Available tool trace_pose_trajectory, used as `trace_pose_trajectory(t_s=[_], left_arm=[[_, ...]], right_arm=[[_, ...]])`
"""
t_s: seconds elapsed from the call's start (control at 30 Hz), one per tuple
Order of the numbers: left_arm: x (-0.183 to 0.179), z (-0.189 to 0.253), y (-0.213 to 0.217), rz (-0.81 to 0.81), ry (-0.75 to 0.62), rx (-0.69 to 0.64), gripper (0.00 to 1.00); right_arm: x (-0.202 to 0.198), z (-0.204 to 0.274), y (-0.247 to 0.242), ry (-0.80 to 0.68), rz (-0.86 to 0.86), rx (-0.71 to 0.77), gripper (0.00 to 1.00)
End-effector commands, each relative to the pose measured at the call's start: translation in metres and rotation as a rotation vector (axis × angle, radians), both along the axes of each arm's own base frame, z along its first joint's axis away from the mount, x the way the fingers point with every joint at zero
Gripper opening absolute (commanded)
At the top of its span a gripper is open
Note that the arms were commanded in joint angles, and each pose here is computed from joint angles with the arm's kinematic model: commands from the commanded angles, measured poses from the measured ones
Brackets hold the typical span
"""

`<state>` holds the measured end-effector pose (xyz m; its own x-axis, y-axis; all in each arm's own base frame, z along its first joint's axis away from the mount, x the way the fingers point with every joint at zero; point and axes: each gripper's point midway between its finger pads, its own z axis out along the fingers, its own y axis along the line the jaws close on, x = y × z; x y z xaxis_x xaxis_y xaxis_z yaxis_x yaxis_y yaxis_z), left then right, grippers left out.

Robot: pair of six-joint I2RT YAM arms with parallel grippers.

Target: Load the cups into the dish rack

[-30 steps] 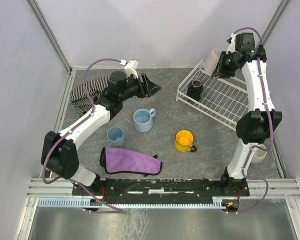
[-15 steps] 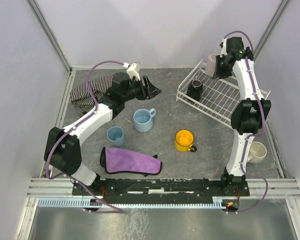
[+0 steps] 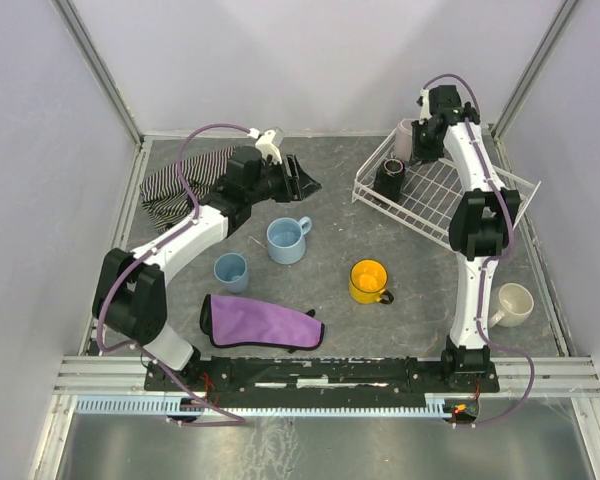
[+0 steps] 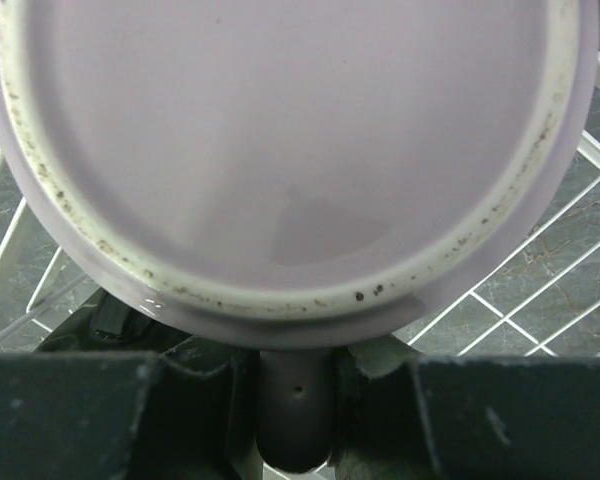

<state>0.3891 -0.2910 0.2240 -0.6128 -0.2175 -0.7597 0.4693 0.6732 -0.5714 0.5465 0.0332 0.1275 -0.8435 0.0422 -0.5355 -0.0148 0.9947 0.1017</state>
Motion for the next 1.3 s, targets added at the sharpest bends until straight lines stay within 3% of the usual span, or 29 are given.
trace_pose_trajectory(t_s=[0.0,0.6,0.67,0.73,0.87,1.1,1.27], left_arm=[[0.013,0.022,0.001,0.012,-0.083,-0.003,0.64],[0.016,0.017,0.001,0.008,-0.077,0.019,0.64],[0.016,0.017,0.001,0.007,-0.075,0.019,0.64],[0.015,0.015,0.001,0.006,-0.071,0.021,0.64],[0.012,0.015,0.003,0.008,-0.068,0.027,0.63],[0.009,0.016,0.004,0.009,-0.063,0.018,0.63],[-0.002,0.009,0.015,0.037,-0.027,0.047,0.63]], right_arm=[[0.041,0.04,0.002,-0.211,0.01,-0.013,0.01],[0.047,-0.025,0.012,-0.123,0.017,-0.02,0.01],[0.047,-0.031,0.013,-0.113,0.016,-0.027,0.1],[0.046,-0.034,0.013,-0.104,0.015,-0.031,0.29],[0.04,-0.031,0.011,-0.099,0.014,-0.04,0.45],[0.025,-0.026,0.012,-0.095,0.011,-0.032,0.63],[0.019,-0.02,0.011,-0.109,0.008,-0.033,0.68]])
